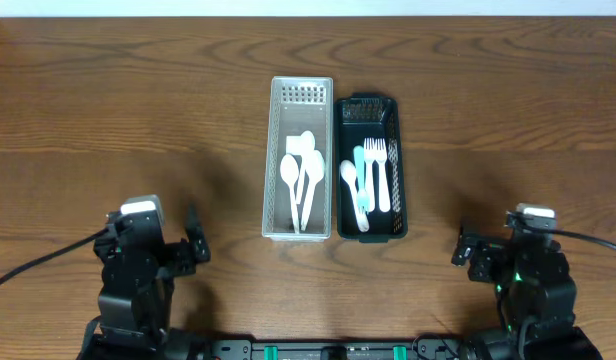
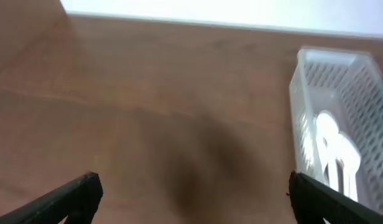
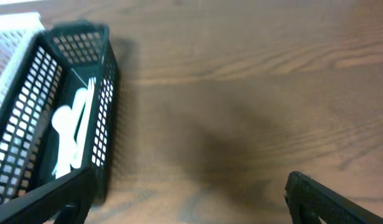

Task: Pack container

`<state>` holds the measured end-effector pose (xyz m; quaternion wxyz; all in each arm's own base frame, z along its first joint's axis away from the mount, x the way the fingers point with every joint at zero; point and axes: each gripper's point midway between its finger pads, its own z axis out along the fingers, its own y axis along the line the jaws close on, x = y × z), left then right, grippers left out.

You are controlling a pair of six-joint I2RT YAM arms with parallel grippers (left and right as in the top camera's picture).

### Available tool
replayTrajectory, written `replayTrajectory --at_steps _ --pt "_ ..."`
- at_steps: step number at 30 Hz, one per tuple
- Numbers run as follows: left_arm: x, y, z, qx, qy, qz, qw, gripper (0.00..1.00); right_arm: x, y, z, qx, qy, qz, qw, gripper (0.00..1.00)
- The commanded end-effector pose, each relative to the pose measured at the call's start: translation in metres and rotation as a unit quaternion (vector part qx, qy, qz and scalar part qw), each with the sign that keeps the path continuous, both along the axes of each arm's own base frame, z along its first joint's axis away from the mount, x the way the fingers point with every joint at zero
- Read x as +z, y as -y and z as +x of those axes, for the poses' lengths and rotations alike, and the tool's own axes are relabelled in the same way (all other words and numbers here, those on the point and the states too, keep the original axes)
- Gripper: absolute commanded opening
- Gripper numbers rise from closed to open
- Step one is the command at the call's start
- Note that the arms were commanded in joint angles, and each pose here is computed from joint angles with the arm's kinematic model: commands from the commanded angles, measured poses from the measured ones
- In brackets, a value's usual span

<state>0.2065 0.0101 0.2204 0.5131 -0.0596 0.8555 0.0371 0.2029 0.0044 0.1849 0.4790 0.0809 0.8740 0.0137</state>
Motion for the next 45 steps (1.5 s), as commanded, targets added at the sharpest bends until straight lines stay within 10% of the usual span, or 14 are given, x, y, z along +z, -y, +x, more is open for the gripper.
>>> replayTrajectory --at_steps 1,27,36,45 --pt "-0.013 -0.003 -0.007 0.000 -0.030 0.015 0.999 0.98 0.001 0.000 0.000 -0.006 0.004 0.009 1.000 0.99" --pt "-0.038 -0.006 -0.024 -0.001 -0.094 0.028 0.995 0.98 -0.032 0.029 -0.047 -0.052 -0.071 -0.037 0.995 0.99" --pt "-0.038 -0.006 -0.024 -0.001 -0.094 0.028 0.995 0.98 0.004 0.032 -0.056 -0.063 0.060 0.006 0.996 0.99" --pt "-0.038 -0.006 -0.024 -0.001 -0.094 0.028 0.995 0.98 0.060 0.022 0.010 -0.027 0.268 -0.072 0.960 0.99"
